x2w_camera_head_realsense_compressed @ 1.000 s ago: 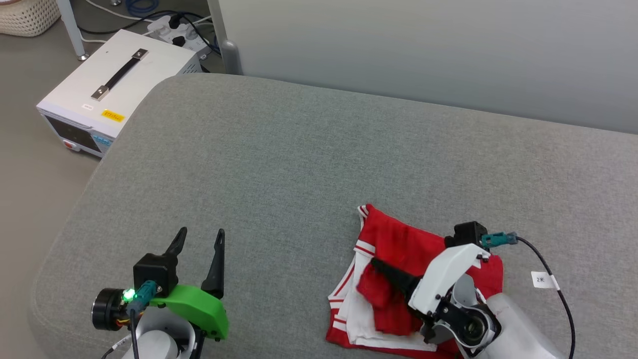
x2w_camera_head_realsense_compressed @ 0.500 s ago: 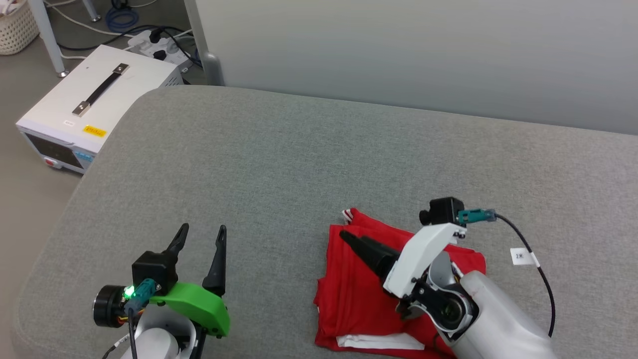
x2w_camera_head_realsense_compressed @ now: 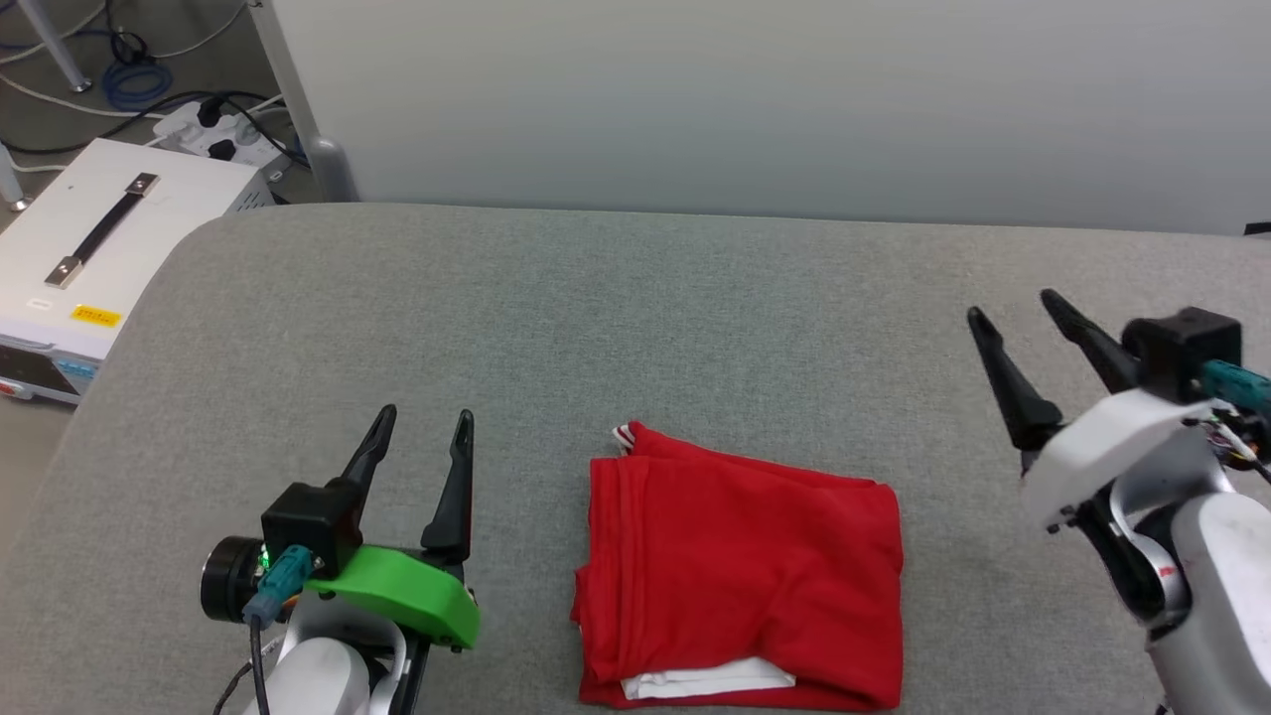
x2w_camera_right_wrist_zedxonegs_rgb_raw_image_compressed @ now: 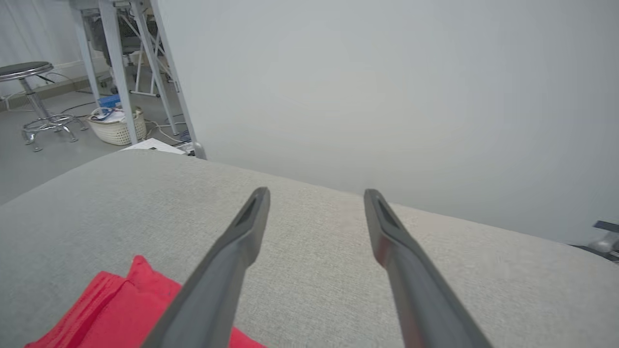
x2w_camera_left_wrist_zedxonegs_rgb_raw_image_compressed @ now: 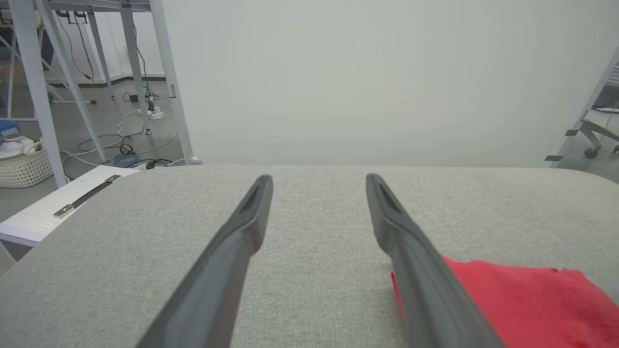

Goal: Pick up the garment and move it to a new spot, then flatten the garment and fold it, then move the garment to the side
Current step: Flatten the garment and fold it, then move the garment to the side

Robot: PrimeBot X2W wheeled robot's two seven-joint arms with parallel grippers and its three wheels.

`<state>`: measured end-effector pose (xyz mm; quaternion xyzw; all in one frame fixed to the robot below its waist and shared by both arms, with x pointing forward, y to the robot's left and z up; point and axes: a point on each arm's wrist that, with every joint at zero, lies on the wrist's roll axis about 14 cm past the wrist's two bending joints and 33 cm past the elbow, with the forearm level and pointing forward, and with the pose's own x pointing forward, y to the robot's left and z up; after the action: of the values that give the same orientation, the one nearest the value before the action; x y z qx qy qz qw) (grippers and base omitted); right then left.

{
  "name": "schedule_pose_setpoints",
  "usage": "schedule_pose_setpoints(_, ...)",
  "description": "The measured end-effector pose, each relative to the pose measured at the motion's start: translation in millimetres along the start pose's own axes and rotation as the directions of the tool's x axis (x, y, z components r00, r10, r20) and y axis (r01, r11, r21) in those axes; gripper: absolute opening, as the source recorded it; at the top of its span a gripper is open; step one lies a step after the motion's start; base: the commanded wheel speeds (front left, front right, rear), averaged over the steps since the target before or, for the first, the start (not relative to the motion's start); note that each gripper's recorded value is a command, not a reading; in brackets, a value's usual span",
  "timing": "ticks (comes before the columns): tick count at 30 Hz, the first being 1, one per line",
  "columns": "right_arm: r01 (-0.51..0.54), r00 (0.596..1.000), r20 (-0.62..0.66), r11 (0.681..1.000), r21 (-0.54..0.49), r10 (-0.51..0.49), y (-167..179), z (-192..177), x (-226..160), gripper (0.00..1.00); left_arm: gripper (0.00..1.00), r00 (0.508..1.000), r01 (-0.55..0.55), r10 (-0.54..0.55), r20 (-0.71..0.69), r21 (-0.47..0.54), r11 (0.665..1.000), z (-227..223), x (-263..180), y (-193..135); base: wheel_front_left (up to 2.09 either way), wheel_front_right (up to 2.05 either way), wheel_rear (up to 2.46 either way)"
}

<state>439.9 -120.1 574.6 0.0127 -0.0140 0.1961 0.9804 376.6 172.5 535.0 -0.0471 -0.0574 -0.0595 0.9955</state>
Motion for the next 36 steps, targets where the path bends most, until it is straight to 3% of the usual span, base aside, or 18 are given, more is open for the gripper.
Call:
schedule_pose_setpoints(7, 0.165, 0.983, 0.088, 0.986, -0.015, -0.163, -39.1, 3.3, -46.2, 1.00, 1.00, 0.998, 0.042, -0.042, 0.037, -0.023, 0.999, 6.3, 8.9, -15.6, 0.00, 0.00, 0.00)
schedule_pose_setpoints(13, 0.259, 0.955, 0.134, 0.965, 0.048, -0.263, -36.6, -14.4, -75.5, 1.00, 1.00, 0.998, 0.061, -0.060, 0.031, -0.018, 0.998, -0.7, 9.3, -20.0, 0.00, 0.00, 0.00)
schedule_pose_setpoints(20, 0.278, 0.954, 0.091, 0.956, 0.091, -0.286, -26.4, -38.2, -83.9, 1.00, 1.00, 0.999, 0.038, -0.036, 0.031, -0.068, 0.997, -5.7, 3.9, -21.2, 0.00, 0.00, 0.00)
schedule_pose_setpoints(36, 0.261, 0.964, 0.009, 0.957, 0.126, -0.265, -17.0, -57.5, -75.6, 1.00, 1.00, 1.000, 0.028, -0.028, 0.005, -0.042, 0.999, -15.5, -1.1, -16.3, 0.00, 0.00, 0.00)
